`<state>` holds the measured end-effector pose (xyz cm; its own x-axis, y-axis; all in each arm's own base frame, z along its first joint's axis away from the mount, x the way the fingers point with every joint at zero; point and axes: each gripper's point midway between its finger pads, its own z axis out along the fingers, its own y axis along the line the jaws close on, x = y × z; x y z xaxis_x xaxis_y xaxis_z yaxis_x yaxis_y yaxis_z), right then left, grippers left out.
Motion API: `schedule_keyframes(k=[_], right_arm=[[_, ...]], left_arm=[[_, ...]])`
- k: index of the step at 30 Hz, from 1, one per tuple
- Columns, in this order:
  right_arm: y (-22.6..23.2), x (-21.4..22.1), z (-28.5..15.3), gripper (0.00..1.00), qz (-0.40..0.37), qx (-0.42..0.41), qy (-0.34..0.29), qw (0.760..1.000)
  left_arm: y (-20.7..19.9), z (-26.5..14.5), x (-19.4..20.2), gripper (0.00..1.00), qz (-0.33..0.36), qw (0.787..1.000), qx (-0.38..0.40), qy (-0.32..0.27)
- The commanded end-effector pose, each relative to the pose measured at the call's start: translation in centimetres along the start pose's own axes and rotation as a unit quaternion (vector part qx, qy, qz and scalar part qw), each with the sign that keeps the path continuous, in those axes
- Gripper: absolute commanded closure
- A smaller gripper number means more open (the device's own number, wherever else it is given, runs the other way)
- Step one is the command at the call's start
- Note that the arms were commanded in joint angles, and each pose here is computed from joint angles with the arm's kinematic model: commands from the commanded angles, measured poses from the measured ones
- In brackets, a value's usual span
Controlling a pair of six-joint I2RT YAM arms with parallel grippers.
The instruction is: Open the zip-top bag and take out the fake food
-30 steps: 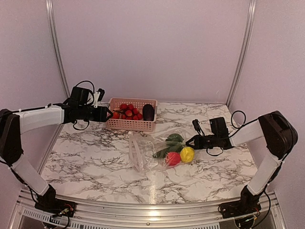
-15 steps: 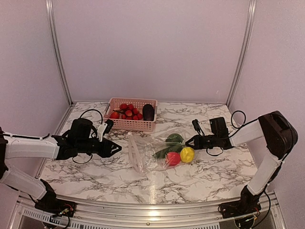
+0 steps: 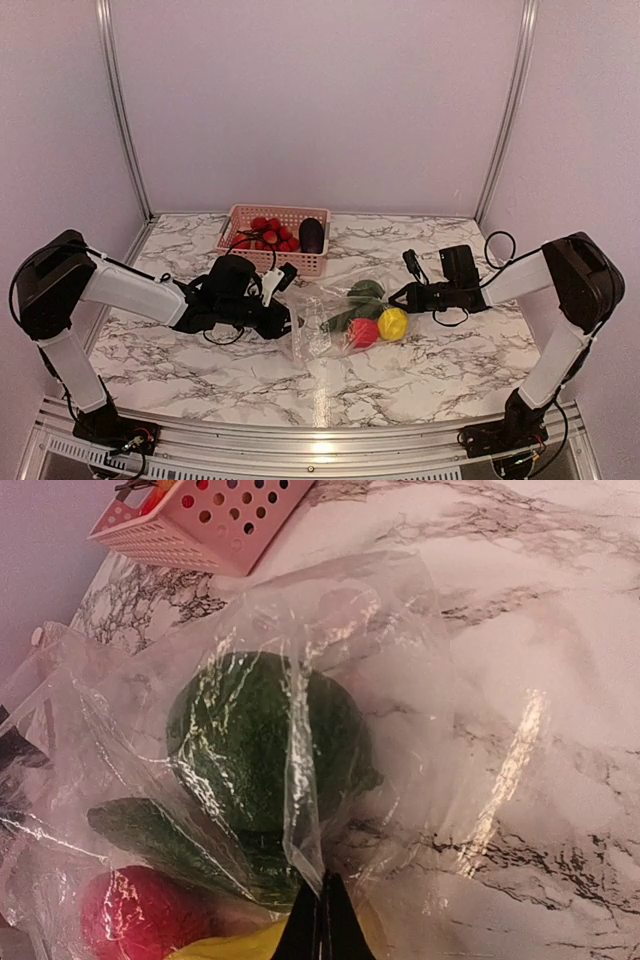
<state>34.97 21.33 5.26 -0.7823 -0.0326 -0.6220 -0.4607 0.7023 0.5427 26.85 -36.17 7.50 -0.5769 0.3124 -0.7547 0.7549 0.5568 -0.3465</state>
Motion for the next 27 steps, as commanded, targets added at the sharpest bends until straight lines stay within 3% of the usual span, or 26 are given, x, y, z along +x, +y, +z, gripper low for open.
schedule_keyframes(k=[1,8,16,27], right_arm=[[0.4,-0.4,0.5,1.0,-0.003,-0.01,0.005,1.0],[0.3,-0.3,0.8,1.0,-0.003,-0.012,0.009,1.0],[0.2,-0.2,0.9,1.0,-0.003,-0.009,0.011,1.0],[0.1,-0.2,0.9,1.0,-0.002,-0.007,0.01,1.0]], left_arm=[[-2.1,2.2,-2.1,0.65,0.06,0.998,0.011,-0.013],[-2.4,5.3,-2.6,0.54,0.087,0.996,0.029,-0.012],[-1.9,8.0,-1.0,0.47,0.096,0.994,0.027,0.034],[-1.1,10.3,1.8,0.49,0.138,0.984,-0.008,0.113]])
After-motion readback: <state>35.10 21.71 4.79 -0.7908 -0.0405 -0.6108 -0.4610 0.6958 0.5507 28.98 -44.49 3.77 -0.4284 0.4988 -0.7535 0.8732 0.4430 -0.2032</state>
